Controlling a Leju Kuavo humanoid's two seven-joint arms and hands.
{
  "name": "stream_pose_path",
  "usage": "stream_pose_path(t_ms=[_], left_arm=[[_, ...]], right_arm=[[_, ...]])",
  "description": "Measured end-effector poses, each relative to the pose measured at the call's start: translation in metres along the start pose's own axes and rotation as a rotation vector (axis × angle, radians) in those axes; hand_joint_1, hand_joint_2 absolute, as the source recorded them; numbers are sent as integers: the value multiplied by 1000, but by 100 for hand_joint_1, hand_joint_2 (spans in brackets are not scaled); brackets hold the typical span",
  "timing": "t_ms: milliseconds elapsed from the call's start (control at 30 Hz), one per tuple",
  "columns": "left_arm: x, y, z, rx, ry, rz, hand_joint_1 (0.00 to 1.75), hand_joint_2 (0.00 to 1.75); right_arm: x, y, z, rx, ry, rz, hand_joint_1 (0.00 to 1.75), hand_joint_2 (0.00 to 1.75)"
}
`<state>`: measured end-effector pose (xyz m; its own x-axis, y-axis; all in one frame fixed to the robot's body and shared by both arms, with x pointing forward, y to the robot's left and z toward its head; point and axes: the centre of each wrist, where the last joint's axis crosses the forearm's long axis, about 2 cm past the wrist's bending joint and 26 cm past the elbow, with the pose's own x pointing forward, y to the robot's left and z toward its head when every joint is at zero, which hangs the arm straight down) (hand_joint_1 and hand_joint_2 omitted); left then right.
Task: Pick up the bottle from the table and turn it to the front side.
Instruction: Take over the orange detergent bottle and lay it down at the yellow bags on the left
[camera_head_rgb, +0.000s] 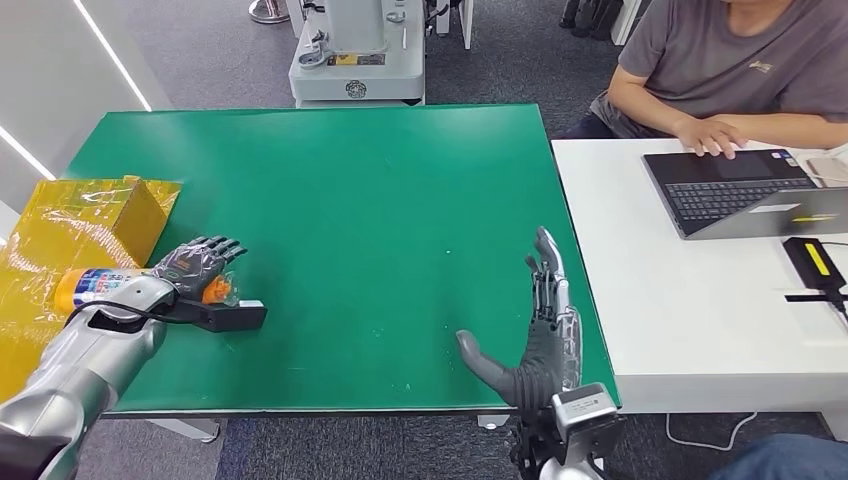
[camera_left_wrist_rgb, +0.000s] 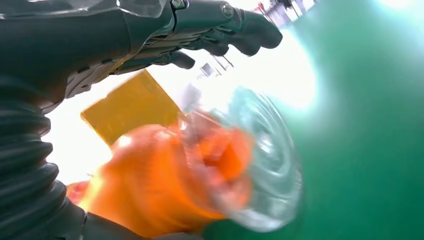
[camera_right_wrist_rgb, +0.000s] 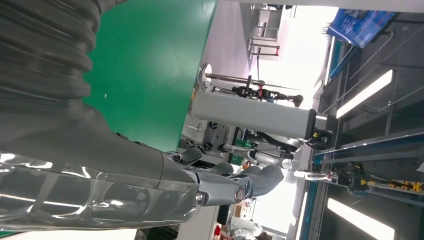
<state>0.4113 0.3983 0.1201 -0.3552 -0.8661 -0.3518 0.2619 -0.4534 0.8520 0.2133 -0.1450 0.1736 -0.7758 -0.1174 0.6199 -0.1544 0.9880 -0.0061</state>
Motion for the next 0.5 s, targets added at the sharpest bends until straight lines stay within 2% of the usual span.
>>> stream_pose_path(t_ms=[200, 400, 500], left_arm=[[-5, 0, 4, 206, 33, 57, 0, 175], [-10, 4, 8, 479, 44, 158, 0, 175], [-11, 5, 11, 554, 61, 198, 0, 175]], right_arm=[[0, -1, -1, -1, 2, 5, 0, 175], [0, -1, -1, -1, 5, 11, 0, 175], [0, -1, -1, -2, 8, 11, 0, 175]])
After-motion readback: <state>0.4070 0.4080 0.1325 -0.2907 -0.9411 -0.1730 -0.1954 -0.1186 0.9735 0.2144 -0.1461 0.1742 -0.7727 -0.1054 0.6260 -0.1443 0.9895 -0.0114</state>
